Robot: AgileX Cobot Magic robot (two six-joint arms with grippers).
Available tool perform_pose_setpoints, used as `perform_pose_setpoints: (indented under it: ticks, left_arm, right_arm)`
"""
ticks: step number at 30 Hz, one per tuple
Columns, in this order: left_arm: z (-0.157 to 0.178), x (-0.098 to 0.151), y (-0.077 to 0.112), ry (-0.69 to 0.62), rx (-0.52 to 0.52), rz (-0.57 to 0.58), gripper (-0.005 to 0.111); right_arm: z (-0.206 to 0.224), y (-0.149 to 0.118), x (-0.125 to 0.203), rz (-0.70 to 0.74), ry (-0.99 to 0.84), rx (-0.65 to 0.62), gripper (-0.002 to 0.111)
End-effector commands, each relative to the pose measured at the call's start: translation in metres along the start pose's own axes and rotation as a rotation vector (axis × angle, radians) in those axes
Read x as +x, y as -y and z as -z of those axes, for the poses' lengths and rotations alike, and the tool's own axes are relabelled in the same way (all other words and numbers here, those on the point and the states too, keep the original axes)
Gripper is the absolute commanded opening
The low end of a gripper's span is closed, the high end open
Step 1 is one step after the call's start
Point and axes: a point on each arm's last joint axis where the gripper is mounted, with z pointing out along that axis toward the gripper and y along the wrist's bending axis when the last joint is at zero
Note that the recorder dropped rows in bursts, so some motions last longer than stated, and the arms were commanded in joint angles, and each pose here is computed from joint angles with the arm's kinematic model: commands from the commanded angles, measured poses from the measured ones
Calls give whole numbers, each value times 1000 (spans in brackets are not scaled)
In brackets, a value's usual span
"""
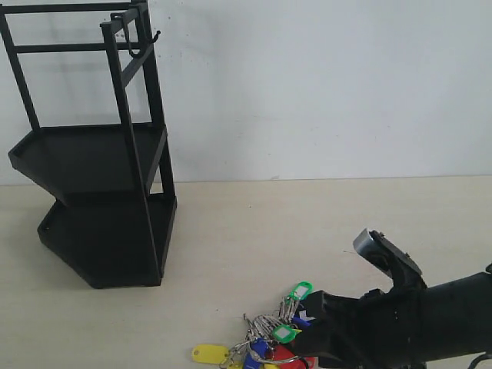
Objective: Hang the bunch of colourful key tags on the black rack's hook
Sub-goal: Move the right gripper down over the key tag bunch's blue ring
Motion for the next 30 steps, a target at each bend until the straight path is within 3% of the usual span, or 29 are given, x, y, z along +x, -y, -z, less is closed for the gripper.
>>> perform_pose_setpoints:
  ticks: [1, 30]
  left_arm:
    - [0, 0, 0, 6, -4, -8, 4]
    - [0, 0, 0, 6, -4, -8, 4]
  right_arm:
    - [-7, 8, 3, -23, -17, 24, 40]
    - [-17, 9, -14, -78, 9, 41, 40]
